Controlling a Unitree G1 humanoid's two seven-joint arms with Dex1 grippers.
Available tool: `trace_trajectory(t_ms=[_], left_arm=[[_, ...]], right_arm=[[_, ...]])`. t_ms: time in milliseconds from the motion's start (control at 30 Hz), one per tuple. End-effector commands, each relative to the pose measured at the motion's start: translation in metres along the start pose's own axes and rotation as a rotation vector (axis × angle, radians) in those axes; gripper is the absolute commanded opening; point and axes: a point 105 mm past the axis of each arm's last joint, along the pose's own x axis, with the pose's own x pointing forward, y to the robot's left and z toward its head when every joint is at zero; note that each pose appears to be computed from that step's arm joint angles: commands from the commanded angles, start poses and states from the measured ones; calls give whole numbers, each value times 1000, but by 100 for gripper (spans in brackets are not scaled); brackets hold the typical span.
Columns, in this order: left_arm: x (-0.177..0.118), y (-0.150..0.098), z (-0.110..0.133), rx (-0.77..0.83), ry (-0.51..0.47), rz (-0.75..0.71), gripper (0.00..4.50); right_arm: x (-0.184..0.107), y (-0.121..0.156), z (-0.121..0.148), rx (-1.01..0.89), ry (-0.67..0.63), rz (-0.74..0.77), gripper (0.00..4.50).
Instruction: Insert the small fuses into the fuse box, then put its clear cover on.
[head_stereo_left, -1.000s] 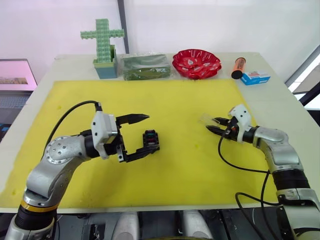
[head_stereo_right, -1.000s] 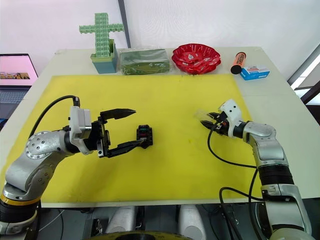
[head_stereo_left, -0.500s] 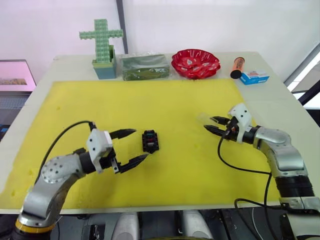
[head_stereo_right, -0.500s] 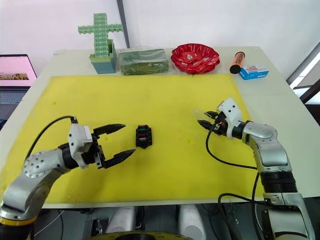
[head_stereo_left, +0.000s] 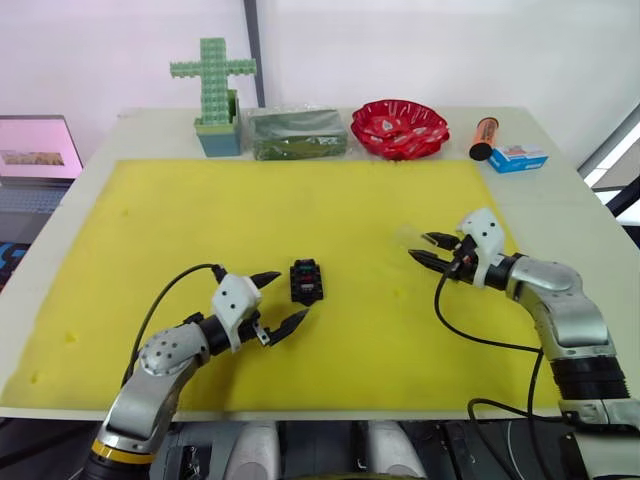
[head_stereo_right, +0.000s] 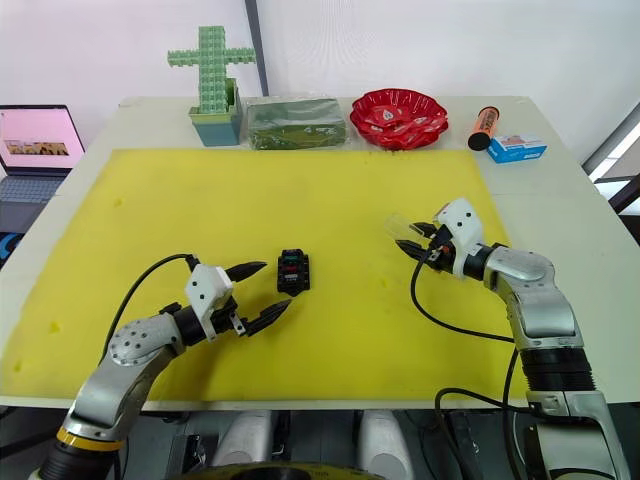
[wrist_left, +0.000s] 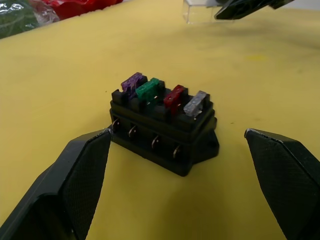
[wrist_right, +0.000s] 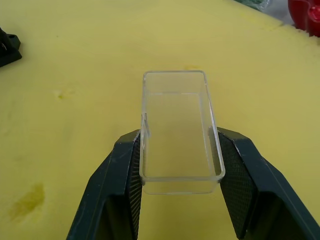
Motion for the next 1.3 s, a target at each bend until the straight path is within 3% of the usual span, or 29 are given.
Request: trace_trajectory(t_ms=[33,233,700,967,1300], left_arm=[[8,1,2,38,8,11,450],[9,7,-10,49,80,54,450],[-13,42,-5,109,99,254,450],[-1,6,8,-44,-15,129,450],[29,13,-12,-75,28,223,450]], right_arm=[[-3,-10,18,-37,-61,-30,179],[-3,-11,25,-39,-75,-38,179],[-3,-9,31,-48,-84,-36,179],[-2,-4,36,-48,-80,-20,179],[-3,-3,40,-55,-69,-17,179]])
